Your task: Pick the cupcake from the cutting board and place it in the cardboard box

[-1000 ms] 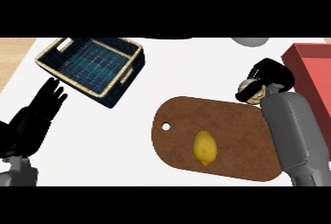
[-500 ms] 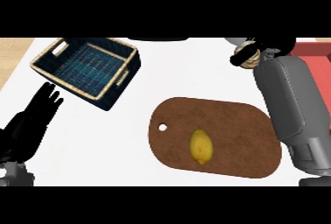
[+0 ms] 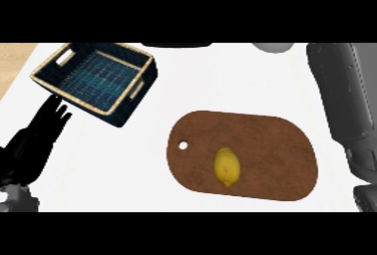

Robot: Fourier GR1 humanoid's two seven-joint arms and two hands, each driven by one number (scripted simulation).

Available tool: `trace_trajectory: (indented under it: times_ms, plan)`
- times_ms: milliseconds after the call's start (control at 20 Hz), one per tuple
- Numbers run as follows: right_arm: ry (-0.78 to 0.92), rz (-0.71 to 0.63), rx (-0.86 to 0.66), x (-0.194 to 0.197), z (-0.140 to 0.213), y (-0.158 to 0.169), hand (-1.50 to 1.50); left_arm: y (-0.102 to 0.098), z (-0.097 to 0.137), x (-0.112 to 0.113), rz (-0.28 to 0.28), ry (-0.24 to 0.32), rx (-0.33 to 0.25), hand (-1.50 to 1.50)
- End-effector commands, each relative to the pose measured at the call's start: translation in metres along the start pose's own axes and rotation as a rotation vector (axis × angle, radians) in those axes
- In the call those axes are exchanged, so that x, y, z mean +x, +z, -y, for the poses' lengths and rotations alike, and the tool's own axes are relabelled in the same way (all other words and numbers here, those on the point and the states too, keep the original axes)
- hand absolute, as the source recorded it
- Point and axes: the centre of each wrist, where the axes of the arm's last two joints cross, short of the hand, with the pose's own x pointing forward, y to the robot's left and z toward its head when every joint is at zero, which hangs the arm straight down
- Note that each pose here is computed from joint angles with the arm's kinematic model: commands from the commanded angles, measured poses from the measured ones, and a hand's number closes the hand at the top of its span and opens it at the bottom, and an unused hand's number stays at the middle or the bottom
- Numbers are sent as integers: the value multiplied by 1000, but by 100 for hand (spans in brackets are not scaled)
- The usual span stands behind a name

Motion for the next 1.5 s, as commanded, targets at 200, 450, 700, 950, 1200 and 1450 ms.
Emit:
trace_trajectory:
  times_ms: [200,450,700,950,1200,1450]
  plan:
    - [6,-143,-109,-38,39,-34,150,2,2,-3,0,7,-16,0]
    - [87,-160,-80,-74,26,-58,150,0,3,6,3,4,12,0]
    - [43,-131,-90,-110,21,-77,150,0,4,0,-10,4,10,0]
    - [58,-114,-90,-156,-24,-82,150,6,5,-12,-6,-3,-3,0]
    - [-3,-133,-42,-165,-45,-87,150,-5,5,4,-7,12,5,0]
    - [-58,-223,165,-195,-72,-95,150,2,-6,-2,13,1,10,0]
